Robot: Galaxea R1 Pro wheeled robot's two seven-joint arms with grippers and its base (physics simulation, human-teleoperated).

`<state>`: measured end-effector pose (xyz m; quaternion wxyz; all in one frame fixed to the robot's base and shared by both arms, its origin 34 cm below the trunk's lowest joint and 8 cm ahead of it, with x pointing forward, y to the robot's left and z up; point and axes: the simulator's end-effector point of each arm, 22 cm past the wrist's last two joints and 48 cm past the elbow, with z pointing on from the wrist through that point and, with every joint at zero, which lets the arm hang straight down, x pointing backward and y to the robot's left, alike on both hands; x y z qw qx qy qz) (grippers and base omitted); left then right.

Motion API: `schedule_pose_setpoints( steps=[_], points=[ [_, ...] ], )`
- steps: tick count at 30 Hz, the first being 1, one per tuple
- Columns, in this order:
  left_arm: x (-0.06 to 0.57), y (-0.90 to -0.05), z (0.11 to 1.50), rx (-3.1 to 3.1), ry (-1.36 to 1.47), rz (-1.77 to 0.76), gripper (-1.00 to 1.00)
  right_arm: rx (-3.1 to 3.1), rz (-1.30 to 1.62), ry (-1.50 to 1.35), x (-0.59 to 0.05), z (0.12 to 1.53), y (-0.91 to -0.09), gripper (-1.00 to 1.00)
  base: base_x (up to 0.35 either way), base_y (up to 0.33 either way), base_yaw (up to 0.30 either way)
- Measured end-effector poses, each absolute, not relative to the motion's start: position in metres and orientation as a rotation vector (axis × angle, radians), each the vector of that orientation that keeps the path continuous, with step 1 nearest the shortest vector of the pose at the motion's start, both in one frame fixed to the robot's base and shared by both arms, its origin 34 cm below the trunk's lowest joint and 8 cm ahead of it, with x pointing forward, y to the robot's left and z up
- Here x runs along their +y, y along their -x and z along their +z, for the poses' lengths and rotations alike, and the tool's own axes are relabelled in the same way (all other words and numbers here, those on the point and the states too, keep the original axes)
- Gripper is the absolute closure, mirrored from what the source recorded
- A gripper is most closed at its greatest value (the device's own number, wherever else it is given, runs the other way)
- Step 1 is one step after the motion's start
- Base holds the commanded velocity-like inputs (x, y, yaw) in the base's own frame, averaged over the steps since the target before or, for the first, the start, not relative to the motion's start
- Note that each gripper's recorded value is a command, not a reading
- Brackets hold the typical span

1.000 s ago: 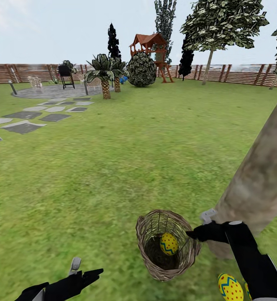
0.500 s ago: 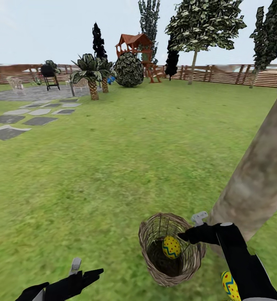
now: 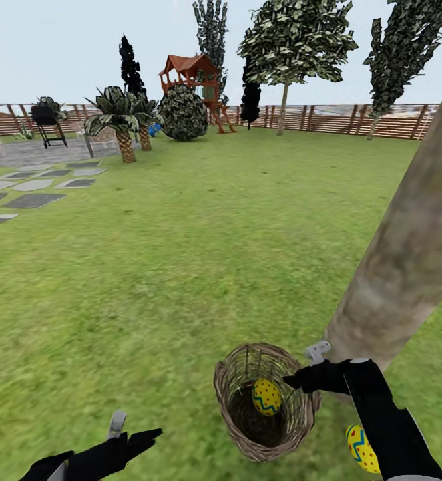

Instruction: Take the three Easter eggs out of the wicker basket on the lawn in the garden, then place them on the lawn next to a single tree (choose any tree) so that all three eggs are next to the same tree and none are left in the basket.

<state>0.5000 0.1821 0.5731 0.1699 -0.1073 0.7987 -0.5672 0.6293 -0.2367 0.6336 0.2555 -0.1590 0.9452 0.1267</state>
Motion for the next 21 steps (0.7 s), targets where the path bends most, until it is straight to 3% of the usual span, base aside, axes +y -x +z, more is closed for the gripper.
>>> schedule_pose_setpoints(
  steps=[9,21],
  points=[
    [0.246,-0.521,0.606,2.140,0.328,-1.595,-1.00,2.610,0.393,0.448,-0.221,0.615,-0.617,-1.00,0.000,0.000,-0.227],
    [0.246,-0.519,0.624,2.070,0.301,-1.669,-1.00,2.682,0.351,0.457,-0.187,0.578,-0.601,-1.00,0.078,0.065,-0.238]
  ],
)
